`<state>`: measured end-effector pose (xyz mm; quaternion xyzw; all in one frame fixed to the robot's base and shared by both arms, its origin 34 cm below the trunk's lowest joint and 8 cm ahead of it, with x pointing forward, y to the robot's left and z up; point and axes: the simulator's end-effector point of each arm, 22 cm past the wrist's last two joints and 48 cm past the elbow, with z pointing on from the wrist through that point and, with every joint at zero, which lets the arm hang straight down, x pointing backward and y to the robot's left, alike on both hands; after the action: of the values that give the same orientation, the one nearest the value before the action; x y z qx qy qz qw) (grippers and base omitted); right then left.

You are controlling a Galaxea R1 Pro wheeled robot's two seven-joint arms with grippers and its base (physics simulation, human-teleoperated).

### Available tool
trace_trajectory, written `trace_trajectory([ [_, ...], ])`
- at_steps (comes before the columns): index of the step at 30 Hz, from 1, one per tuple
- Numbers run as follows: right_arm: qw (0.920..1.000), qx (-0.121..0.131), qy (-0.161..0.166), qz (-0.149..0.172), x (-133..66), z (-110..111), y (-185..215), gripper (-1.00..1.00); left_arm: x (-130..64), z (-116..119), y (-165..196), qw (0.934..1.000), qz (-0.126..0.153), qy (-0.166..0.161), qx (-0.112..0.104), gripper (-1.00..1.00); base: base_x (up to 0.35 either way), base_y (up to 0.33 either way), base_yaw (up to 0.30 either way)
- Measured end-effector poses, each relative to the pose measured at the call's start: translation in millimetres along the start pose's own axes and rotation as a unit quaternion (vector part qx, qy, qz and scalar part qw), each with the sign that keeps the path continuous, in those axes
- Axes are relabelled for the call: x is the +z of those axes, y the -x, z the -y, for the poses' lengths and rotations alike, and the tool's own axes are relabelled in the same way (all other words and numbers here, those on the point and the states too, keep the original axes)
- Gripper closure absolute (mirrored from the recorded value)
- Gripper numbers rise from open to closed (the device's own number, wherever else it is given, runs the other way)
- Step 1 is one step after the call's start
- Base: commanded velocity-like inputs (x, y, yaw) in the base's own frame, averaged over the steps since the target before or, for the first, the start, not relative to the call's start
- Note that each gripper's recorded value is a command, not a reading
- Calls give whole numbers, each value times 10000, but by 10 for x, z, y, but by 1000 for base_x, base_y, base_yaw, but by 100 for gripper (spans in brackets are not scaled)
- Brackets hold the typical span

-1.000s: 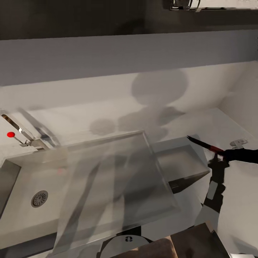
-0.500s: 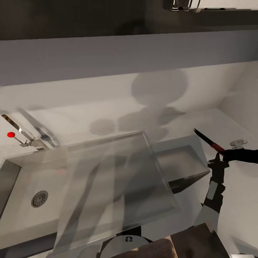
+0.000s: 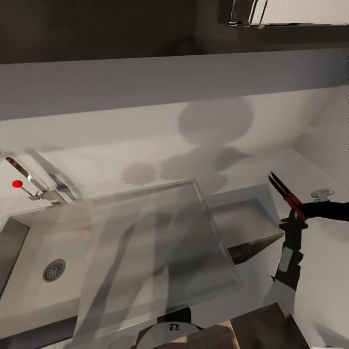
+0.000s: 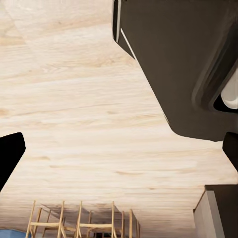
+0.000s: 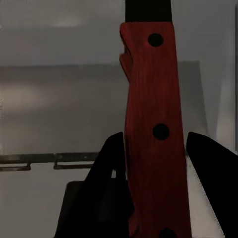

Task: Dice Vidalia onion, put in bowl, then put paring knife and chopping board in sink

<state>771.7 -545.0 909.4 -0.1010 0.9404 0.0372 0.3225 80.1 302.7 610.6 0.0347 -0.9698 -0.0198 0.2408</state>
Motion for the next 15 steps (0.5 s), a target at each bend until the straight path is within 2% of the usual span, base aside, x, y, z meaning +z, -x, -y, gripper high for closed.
trace_trajectory([
  [8,10000,26,-52,78,-119,-5,201,100,-19,3,42,10000,61,-6,-1,-100,-8,0,0],
  [15,9998,50,-115,142,-251,-28,426,100,-38,4,87,9999,120,-9,-3,-100,-126,42,0],
])
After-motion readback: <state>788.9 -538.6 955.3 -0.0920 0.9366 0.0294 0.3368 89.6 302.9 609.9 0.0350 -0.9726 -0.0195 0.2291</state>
